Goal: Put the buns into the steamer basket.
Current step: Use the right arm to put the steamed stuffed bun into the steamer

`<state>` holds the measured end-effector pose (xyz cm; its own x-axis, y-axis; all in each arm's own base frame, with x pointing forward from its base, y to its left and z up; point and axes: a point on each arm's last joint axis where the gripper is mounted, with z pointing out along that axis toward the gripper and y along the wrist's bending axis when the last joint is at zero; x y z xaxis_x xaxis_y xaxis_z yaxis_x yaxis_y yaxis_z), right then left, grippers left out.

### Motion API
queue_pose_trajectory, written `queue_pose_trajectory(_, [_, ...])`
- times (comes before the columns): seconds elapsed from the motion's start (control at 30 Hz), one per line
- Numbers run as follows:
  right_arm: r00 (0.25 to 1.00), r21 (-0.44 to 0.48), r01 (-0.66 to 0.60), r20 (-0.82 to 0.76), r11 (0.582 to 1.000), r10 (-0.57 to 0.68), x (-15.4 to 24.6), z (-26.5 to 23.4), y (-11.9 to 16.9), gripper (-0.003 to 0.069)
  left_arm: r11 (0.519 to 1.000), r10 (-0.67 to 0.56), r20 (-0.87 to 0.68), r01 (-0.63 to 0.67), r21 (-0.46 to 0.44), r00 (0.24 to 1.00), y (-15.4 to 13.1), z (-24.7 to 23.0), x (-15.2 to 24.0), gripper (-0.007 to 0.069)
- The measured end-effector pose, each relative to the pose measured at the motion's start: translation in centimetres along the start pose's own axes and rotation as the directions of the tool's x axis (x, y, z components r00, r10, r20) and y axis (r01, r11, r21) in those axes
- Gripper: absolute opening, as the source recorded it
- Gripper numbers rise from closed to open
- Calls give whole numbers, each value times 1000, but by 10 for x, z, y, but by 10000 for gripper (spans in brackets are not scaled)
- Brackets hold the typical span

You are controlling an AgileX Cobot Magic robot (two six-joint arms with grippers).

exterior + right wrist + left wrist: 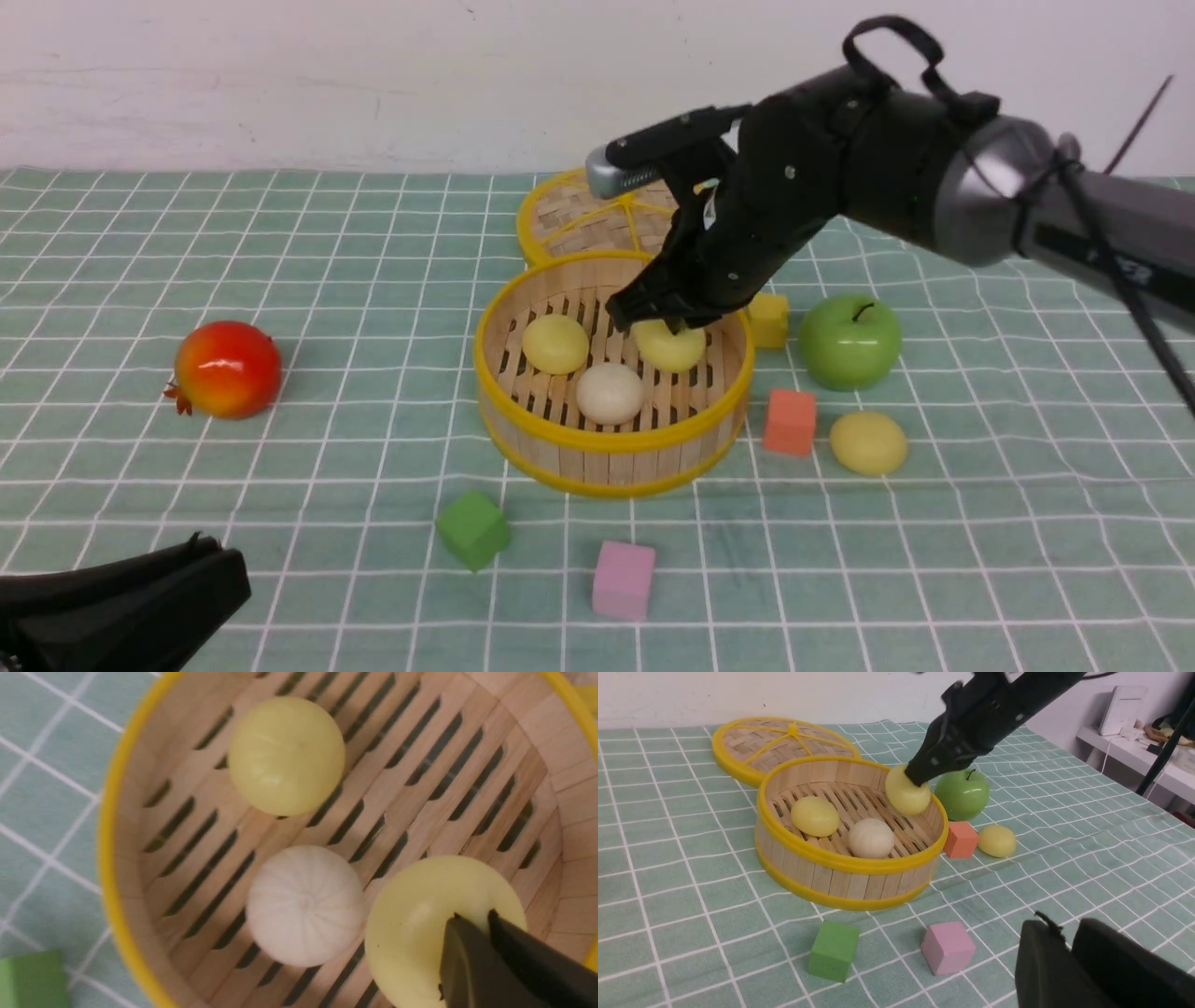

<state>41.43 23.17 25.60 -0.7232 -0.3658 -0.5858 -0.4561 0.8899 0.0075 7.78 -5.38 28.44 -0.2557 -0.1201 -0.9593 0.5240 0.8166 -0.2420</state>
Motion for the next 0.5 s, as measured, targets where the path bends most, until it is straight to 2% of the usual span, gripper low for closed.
queue_pose_trajectory(0.33, [996, 26, -66, -63, 997, 68, 11, 29, -14, 18, 1000, -1, 0, 1, 0, 1000, 0, 0, 0, 102])
queue_pose_trajectory(0.5, [991, 31, -106, -82, 994, 108, 16, 42, -14, 83, 1000, -1, 0, 1, 0, 1000, 0, 0, 0, 106])
